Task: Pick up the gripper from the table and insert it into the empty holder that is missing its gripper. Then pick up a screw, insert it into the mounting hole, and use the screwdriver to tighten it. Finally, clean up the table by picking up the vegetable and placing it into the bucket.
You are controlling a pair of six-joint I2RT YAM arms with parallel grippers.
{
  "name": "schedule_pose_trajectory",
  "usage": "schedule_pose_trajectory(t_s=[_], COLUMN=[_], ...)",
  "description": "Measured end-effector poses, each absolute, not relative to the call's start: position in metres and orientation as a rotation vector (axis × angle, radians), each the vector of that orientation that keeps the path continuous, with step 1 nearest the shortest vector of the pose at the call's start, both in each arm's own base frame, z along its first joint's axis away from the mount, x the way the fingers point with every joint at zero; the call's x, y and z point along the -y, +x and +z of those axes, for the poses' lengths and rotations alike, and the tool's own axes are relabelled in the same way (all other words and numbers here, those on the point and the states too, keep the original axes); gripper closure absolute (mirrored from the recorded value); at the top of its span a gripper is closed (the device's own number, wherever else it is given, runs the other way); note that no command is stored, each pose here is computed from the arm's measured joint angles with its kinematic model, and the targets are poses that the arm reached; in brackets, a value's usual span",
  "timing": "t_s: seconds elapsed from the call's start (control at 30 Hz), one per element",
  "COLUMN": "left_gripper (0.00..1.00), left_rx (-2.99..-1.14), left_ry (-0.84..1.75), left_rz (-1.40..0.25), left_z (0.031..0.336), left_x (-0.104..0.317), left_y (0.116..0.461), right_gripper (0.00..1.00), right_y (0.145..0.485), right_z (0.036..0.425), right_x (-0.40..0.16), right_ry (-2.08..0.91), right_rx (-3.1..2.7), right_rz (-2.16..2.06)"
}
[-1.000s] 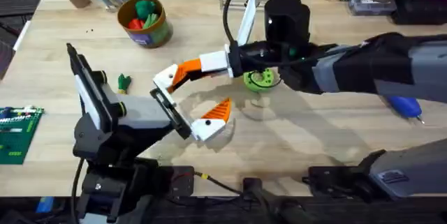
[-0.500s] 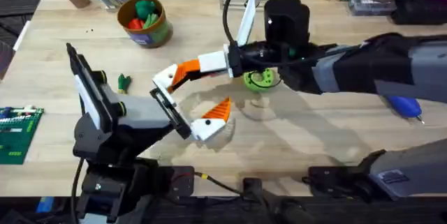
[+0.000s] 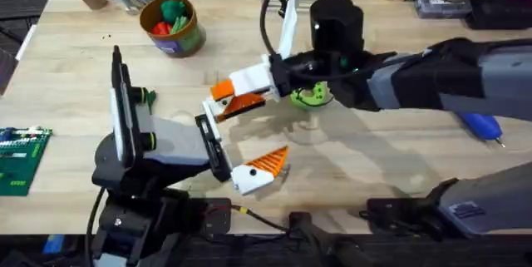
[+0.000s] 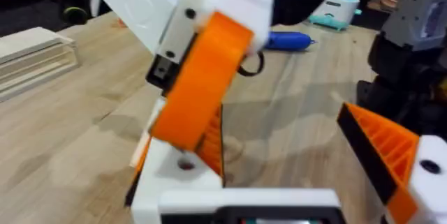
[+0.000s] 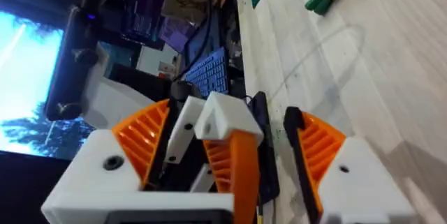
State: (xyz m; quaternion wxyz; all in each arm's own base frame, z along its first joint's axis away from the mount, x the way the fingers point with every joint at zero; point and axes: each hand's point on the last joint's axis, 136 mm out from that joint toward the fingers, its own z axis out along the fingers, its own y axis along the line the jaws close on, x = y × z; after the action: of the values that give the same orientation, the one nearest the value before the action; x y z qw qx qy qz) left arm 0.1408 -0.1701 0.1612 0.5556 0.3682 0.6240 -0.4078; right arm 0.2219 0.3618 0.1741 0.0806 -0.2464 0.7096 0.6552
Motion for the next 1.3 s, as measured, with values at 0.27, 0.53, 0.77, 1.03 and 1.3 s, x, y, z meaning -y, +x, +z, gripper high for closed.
schedule_pose_trajectory(t_s=[0.27,0.53,0.77,1.03,1.3], left_gripper=[0.008,0.008,0.008,0.008,0.008], left_rx=[-1.467,-1.466,-1.466,-1.466,-1.466], left_ry=[0.887,0.890,0.891,0.891,0.891], left_rz=[-0.983,-0.987,-0.988,-0.988,-0.988], left_z=[0.161,0.161,0.161,0.161,0.161], left_x=[0.172,0.172,0.172,0.172,0.172], left_y=[0.137,0.136,0.136,0.136,0.136], right_gripper=[0.027,0.023,0.024,0.021,0.019], right_y=[0.245,0.284,0.318,0.364,0.420], right_z=[0.177,0.178,0.178,0.187,0.211], right_x=[-0.338,-0.303,-0.268,-0.220,-0.167], right_ry=[-0.675,-0.536,-0.399,-0.267,-0.180], right_rx=[-2.116,-2.104,-2.086,-2.017,-1.918], right_rz=[1.971,1.919,1.850,1.708,1.416])
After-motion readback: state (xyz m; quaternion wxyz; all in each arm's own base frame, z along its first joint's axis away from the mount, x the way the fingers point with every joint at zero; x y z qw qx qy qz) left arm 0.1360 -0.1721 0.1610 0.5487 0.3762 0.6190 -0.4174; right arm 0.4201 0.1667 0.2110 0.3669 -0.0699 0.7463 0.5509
